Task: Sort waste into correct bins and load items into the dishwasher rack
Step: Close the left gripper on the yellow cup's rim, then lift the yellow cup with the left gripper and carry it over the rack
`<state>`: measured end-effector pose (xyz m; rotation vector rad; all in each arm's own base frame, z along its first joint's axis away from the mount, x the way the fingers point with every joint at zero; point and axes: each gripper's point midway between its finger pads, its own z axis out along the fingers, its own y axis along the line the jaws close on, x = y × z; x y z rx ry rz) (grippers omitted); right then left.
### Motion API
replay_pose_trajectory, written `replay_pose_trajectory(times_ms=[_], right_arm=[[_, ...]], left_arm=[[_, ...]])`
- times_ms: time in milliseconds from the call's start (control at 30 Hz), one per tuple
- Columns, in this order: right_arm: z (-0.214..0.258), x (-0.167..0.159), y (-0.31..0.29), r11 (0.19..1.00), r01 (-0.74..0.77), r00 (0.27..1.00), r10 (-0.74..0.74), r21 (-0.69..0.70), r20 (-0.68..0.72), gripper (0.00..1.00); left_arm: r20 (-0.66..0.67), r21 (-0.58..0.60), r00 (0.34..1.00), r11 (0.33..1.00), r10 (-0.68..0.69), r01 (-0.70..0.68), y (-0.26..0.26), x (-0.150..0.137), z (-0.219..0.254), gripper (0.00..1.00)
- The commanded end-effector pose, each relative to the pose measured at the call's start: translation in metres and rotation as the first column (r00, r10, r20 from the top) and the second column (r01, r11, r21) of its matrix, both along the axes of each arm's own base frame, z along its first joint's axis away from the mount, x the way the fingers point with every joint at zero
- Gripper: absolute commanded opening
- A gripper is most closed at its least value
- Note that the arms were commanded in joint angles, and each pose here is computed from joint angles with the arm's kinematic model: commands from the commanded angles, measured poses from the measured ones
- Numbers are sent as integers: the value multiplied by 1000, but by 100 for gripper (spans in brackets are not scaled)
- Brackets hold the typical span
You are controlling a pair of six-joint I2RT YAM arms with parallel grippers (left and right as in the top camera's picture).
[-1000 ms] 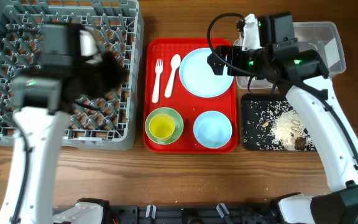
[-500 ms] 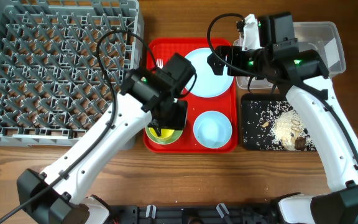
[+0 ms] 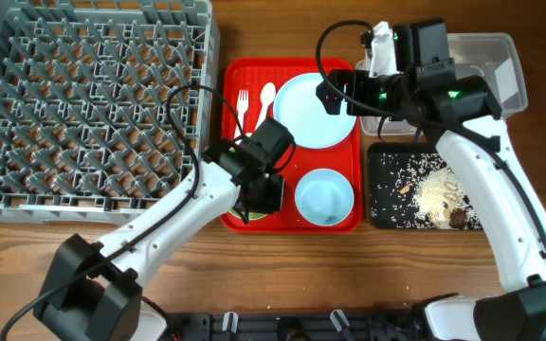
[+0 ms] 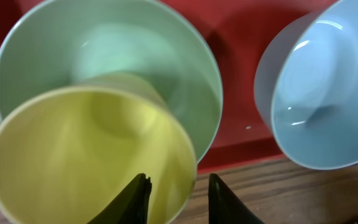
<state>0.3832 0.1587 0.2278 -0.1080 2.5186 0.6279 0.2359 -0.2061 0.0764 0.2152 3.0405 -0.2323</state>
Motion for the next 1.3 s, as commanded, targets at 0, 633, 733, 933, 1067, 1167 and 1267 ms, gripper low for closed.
replay_pose_trajectory(times_ms=[0, 633, 733, 933, 1067, 1167, 1267], right_arm=[[-5, 0, 3, 1000, -5, 1000, 5, 13, -19, 100], [-5, 0, 3, 1000, -5, 1000, 5, 13, -19, 100], [-5, 0, 3, 1000, -5, 1000, 5, 13, -19, 100], [-5, 0, 3, 1000, -4, 1000, 4, 13, -19, 100], [-5, 0, 3, 1000, -5, 1000, 5, 13, -19, 100], [-5, 0, 3, 1000, -4, 1000, 4, 13, -19, 100], [-5, 0, 3, 1000, -4, 1000, 4, 13, -19, 100]], left_arm=[[-2, -19, 1000, 1000, 2, -2, -3, 0, -5, 25], [20, 5, 1000, 1000, 8, -9, 1, 4, -6, 4], [20, 5, 1000, 1000, 9, -9, 1, 4, -5, 4], [120, -56, 992, 997, -41, 48, -9, 17, 45, 4], [189, -109, 982, 994, 9, 12, 0, 26, 99, 4], [246, -135, 968, 991, 58, -25, 20, 40, 133, 4], [304, -170, 946, 984, 108, -57, 45, 59, 155, 4]])
